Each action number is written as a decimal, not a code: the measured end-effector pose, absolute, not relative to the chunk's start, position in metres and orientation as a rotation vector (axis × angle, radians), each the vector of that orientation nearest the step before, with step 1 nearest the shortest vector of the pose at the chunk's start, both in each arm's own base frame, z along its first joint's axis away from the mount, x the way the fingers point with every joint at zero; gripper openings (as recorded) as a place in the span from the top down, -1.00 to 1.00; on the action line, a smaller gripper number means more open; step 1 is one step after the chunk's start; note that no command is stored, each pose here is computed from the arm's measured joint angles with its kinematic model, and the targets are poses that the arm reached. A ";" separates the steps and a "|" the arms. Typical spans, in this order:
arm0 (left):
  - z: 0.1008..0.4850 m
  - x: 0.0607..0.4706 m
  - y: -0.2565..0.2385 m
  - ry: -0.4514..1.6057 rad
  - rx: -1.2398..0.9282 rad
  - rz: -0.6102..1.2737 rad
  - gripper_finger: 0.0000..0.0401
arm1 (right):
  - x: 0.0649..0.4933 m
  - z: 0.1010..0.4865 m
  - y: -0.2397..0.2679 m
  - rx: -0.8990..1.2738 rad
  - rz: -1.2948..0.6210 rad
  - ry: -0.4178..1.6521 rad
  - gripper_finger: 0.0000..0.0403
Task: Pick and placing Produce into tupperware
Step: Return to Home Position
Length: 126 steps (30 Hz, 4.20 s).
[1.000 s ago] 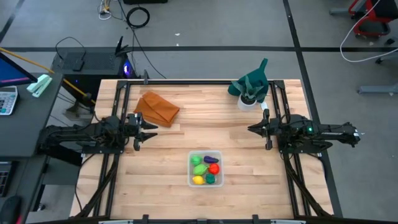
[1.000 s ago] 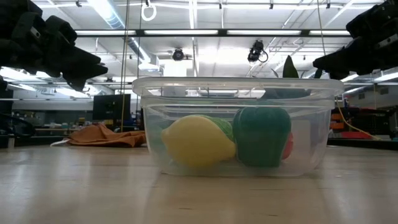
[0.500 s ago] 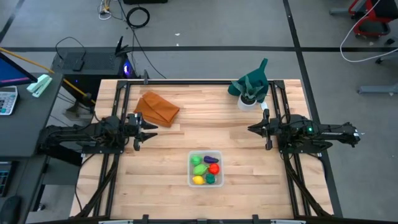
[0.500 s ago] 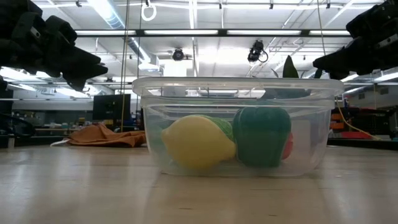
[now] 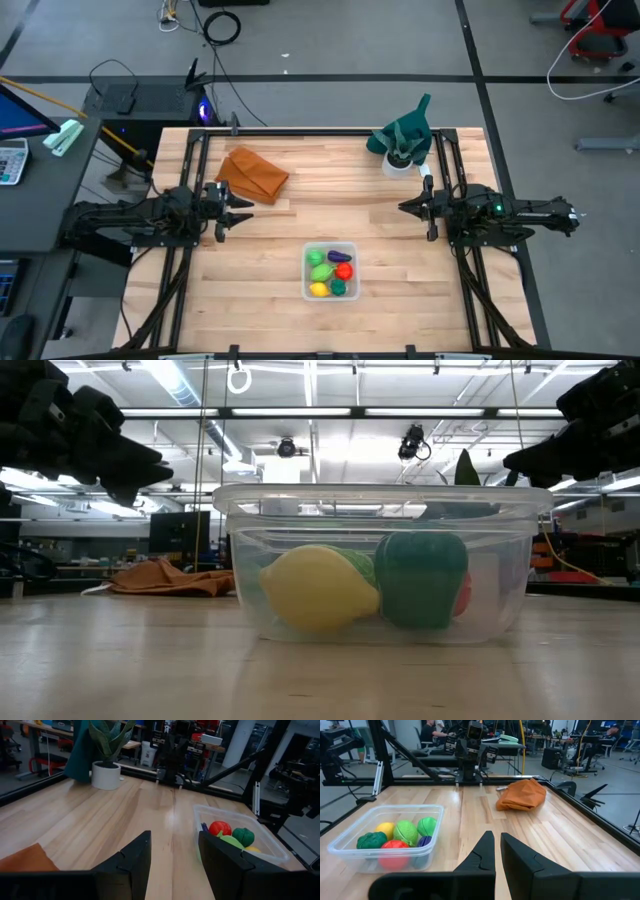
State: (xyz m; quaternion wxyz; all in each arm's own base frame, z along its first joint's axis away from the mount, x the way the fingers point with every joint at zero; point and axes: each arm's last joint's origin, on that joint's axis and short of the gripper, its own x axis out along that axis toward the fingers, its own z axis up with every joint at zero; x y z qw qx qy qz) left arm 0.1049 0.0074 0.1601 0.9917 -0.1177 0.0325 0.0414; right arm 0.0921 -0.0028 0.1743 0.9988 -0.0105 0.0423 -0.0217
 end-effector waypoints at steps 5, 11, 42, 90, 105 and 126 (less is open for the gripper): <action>0.160 0.105 0.007 0.068 -0.248 0.084 0.14 | 0.092 0.174 -0.003 -0.021 -0.043 0.085 1.00; 0.159 0.105 0.007 0.073 -0.226 0.069 0.15 | 0.092 0.174 -0.003 -0.021 -0.044 0.085 1.00; 0.160 0.105 0.007 0.071 -0.201 0.059 0.54 | 0.092 0.174 -0.003 -0.021 -0.043 0.085 1.00; 0.160 0.105 0.007 0.071 -0.201 0.059 0.60 | 0.092 0.174 -0.003 -0.021 -0.043 0.085 1.00; 0.160 0.105 0.007 0.071 -0.200 0.059 0.55 | 0.092 0.174 -0.003 -0.021 -0.043 0.085 1.00; 0.160 0.105 0.007 0.071 -0.200 0.059 0.55 | 0.092 0.174 -0.003 -0.021 -0.044 0.085 1.00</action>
